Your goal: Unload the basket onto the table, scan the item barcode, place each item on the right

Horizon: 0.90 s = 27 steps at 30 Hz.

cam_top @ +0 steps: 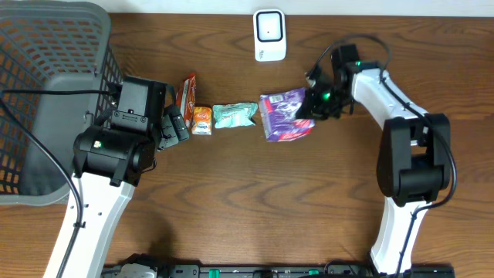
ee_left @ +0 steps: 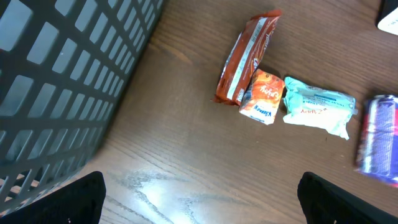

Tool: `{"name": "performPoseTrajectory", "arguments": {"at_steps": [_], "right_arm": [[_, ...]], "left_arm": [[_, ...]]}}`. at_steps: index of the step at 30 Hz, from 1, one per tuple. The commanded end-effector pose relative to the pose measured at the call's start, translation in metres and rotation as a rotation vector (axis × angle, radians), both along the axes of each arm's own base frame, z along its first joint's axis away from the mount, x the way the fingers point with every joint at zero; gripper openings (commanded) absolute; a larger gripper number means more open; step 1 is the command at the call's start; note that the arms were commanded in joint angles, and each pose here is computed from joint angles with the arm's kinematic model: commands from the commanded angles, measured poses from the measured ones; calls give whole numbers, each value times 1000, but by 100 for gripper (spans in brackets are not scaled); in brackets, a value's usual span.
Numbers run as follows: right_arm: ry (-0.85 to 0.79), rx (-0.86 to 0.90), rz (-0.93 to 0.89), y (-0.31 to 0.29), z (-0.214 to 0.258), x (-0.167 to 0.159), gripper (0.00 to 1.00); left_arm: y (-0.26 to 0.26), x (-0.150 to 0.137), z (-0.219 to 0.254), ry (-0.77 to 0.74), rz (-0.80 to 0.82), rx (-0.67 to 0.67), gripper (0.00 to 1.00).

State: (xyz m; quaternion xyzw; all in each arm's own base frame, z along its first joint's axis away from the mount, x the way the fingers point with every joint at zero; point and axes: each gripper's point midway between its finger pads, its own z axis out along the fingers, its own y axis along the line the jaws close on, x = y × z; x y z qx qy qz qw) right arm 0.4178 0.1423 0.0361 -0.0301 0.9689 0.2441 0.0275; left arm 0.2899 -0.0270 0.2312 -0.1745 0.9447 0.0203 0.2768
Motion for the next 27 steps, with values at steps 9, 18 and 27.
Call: {"name": "performPoseTrajectory", "arguments": {"at_steps": [9, 18, 27], "right_arm": [[-396, -1107, -284, -113, 111, 30, 1], [-359, -1149, -67, -44, 37, 0, 15], [-476, -849, -18, 60, 90, 11, 89]], "left_arm": [[0, 0, 0, 0, 15, -13, 98], [0, 0, 0, 0, 15, -13, 98], [0, 0, 0, -1, 15, -13, 98]]}}
